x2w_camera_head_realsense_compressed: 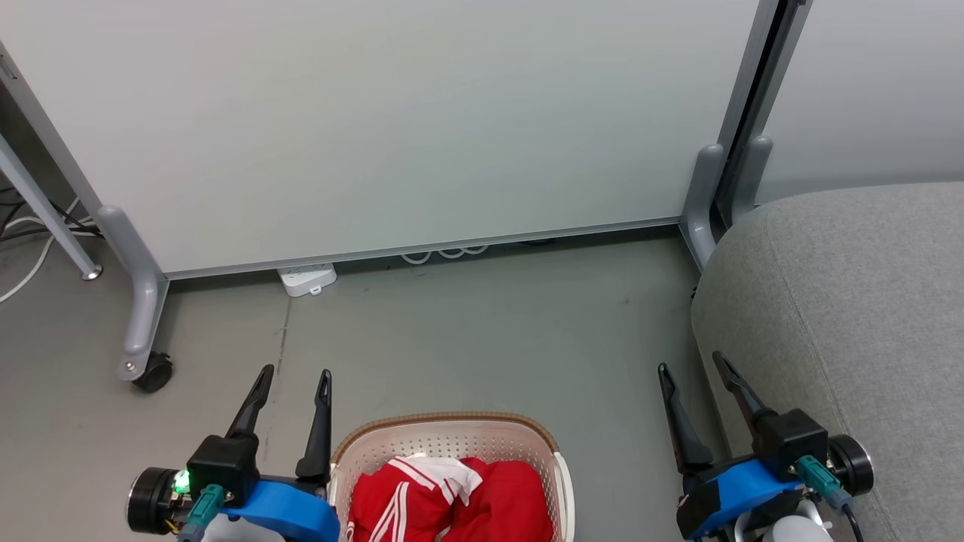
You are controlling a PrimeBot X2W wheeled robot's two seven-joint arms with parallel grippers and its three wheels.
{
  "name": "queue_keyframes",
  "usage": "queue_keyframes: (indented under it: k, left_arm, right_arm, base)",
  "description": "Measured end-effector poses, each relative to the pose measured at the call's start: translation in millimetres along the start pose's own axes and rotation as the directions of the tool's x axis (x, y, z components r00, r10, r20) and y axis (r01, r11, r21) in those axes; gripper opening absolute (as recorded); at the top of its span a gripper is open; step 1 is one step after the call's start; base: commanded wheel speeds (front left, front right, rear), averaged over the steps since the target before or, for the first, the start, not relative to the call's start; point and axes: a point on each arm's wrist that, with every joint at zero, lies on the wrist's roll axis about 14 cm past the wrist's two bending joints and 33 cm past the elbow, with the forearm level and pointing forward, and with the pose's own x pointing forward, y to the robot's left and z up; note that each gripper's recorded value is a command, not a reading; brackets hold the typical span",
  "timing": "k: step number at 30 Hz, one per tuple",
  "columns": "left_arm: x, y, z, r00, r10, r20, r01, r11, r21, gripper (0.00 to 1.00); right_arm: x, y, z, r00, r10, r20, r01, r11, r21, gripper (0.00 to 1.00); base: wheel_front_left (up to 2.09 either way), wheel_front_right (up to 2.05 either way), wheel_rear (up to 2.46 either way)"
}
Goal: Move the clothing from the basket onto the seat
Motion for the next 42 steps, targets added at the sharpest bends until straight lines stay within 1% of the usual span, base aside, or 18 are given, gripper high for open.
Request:
queue_keyframes:
  k: [3, 7, 12, 14, 15, 16, 17, 19, 24, 27, 32, 39, 42]
  left_arm:
    - [4.3, -5.9, -3.5, 1.000, -0.022, -0.011, 0.022, 1.000, 0.000, 1.00]
    - [13.5, -19.9, -10.4, 0.996, -0.078, -0.034, 0.079, 0.997, 0.007, 1.00]
    - [31.7, -31.0, -18.8, 0.990, -0.131, -0.061, 0.132, 0.991, 0.017, 1.00]
    - [41.0, -36.2, -27.8, 0.983, -0.158, -0.088, 0.161, 0.987, 0.024, 1.00]
    - [49.1, -43.2, -40.0, 0.973, -0.193, -0.123, 0.198, 0.980, 0.033, 1.00]
    - [49.1, -43.2, -40.0, 0.973, -0.193, -0.123, 0.198, 0.980, 0.033, 1.00]
    - [57.3, -49.7, -53.0, 0.960, -0.228, -0.161, 0.238, 0.970, 0.044, 1.00]
    - [61.8, -53.1, -58.9, 0.954, -0.244, -0.176, 0.256, 0.965, 0.048, 1.00]
    - [83.1, -68.2, -93.8, 0.911, -0.316, -0.263, 0.342, 0.938, 0.057, 1.00]
    - [91.4, -74.0, -120.6, 0.878, -0.350, -0.326, 0.388, 0.920, 0.060, 1.00]
    - [98.4, -88.5, -166.7, 0.809, -0.409, -0.422, 0.464, 0.885, 0.033, 1.00]
    - [97.1, -93.4, -231.9, 0.707, -0.445, -0.549, 0.528, 0.849, -0.009, 1.00]
    - [93.9, -93.5, -256.6, 0.666, -0.450, -0.594, 0.543, 0.839, -0.028, 1.00]
  right_arm:
    - [1.4, -3.3, 0.6, 1.000, -0.008, 0.002, 0.008, 1.000, -0.004, 1.00]
    - [1.6, -8.4, -2.3, 1.000, -0.021, -0.006, 0.021, 1.000, -0.005, 1.00]
    - [11.9, -13.0, -0.2, 1.000, -0.025, 0.002, 0.025, 1.000, -0.014, 1.00]
    - [17.2, -15.1, -1.4, 1.000, -0.026, 0.000, 0.026, 1.000, -0.017, 1.00]
    - [22.7, -18.8, -3.4, 1.000, -0.031, -0.003, 0.031, 0.999, -0.021, 1.00]
    - [22.7, -18.8, -3.4, 1.000, -0.031, -0.003, 0.031, 0.999, -0.021, 1.00]
    - [29.1, -22.8, -4.5, 0.999, -0.036, -0.003, 0.035, 0.999, -0.025, 1.00]
    - [32.4, -24.8, -5.4, 0.999, -0.037, -0.004, 0.037, 0.999, -0.028, 1.00]
    - [50.8, -34.3, -14.5, 0.999, -0.046, -0.016, 0.045, 0.998, -0.036, 1.00]
    - [63.4, -36.4, -21.3, 0.999, -0.037, -0.025, 0.036, 0.998, -0.044, 1.00]
    - [79.7, -43.5, -38.2, 0.998, -0.037, -0.050, 0.034, 0.998, -0.055, 1.00]
    - [97.7, -53.2, -65.6, 0.995, -0.040, -0.091, 0.034, 0.997, -0.067, 1.00]
    - [102.5, -56.9, -78.5, 0.993, -0.043, -0.111, 0.035, 0.997, -0.070, 1.00]
  base:
    - [0.00, 0.00, 0.00]
    - [0.00, 0.00, 0.00]
    - [0.00, 0.00, 0.00]
    - [0.00, 0.00, 0.00]
    - [0.00, 0.00, 0.00]
    - [0.00, 0.00, 0.00]
    - [0.00, 0.00, 0.00]
    - [0.00, 0.00, 0.00]
    - [0.00, 0.00, 0.00]
    - [0.00, 0.00, 0.00]
    - [0.00, 0.00, 0.00]
    - [0.00, 0.00, 0.00]
    - [0.00, 0.00, 0.00]
